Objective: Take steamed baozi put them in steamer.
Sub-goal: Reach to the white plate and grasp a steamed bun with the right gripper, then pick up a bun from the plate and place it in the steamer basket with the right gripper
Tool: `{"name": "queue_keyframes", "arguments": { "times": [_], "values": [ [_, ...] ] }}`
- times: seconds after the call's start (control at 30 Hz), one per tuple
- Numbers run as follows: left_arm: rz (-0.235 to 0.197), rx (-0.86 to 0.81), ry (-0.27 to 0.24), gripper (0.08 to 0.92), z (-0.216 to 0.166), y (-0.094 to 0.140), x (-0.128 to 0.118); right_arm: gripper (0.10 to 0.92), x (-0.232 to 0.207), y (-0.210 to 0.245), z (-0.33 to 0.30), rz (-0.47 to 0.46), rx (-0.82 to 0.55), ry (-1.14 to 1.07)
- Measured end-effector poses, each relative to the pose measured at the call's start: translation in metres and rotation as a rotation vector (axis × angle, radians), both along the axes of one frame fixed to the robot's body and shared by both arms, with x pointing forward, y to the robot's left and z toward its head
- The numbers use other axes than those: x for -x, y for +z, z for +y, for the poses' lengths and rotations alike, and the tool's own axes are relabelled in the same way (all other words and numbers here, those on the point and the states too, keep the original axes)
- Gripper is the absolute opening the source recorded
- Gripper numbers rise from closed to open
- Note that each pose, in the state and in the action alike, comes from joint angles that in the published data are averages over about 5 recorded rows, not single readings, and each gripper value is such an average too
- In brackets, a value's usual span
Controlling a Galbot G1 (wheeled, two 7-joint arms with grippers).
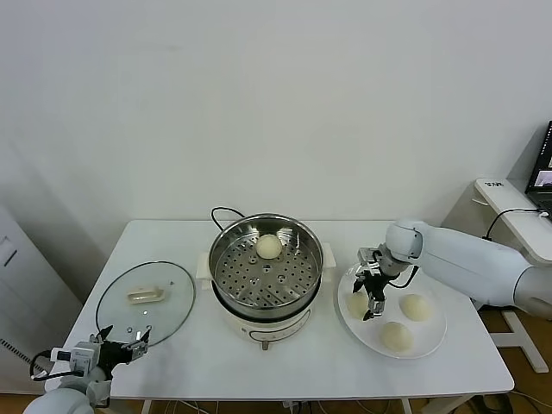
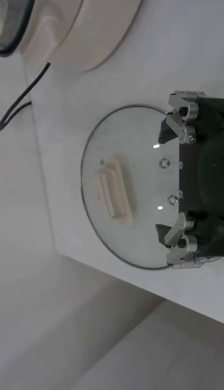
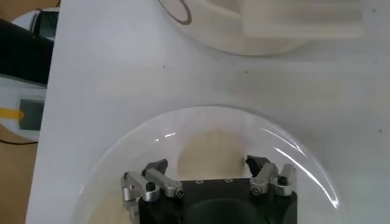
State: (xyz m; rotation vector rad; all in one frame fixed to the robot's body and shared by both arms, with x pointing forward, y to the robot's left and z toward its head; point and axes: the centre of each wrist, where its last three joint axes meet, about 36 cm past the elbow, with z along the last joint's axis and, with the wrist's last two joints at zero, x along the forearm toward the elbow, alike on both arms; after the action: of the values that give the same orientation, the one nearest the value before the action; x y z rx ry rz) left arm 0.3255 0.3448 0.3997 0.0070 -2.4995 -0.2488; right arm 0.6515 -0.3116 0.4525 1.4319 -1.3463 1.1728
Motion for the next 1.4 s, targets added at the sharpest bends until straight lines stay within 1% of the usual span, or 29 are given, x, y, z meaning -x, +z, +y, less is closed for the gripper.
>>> {"name": "queue_keyframes", "arguments": {
  "times": [0.13,0.27,0.43,0.67,0.8,0.93,1.13,1.4],
  "values": [
    [-0.001,0.000,-0.001,0.823,-0.001,0.001,0.001,0.530,0.002,0.000,-0.003,-0.002,-0.005,-0.009],
    [-0.001,0.000,-0.001,0.823,-0.001,0.001,0.001,0.473,0.003,0.008,-0.006,-0.001,-0.007,-0.016],
    [-0.001,-0.002,0.000,0.823,-0.001,0.001,0.000,0.467,-0.006,0.048,-0.010,-0.024,-0.014,-0.018],
    [0.002,0.000,-0.002,0.823,-0.002,0.002,-0.001,0.467,-0.021,0.135,0.003,-0.074,-0.042,-0.002],
    [0.001,0.000,-0.002,0.823,-0.003,0.002,-0.001,0.467,-0.026,0.184,0.019,-0.107,-0.087,0.001],
    [0.001,-0.001,-0.002,0.823,-0.002,0.002,-0.001,0.467,-0.027,0.218,0.045,-0.122,-0.152,0.001],
    [0.003,-0.004,-0.004,0.823,-0.002,0.002,-0.001,0.469,-0.028,0.241,0.093,-0.121,-0.237,0.000],
    [0.006,-0.007,-0.002,0.823,-0.001,0.000,-0.001,0.468,-0.028,0.231,0.157,-0.088,-0.266,0.014]
  ]
}}
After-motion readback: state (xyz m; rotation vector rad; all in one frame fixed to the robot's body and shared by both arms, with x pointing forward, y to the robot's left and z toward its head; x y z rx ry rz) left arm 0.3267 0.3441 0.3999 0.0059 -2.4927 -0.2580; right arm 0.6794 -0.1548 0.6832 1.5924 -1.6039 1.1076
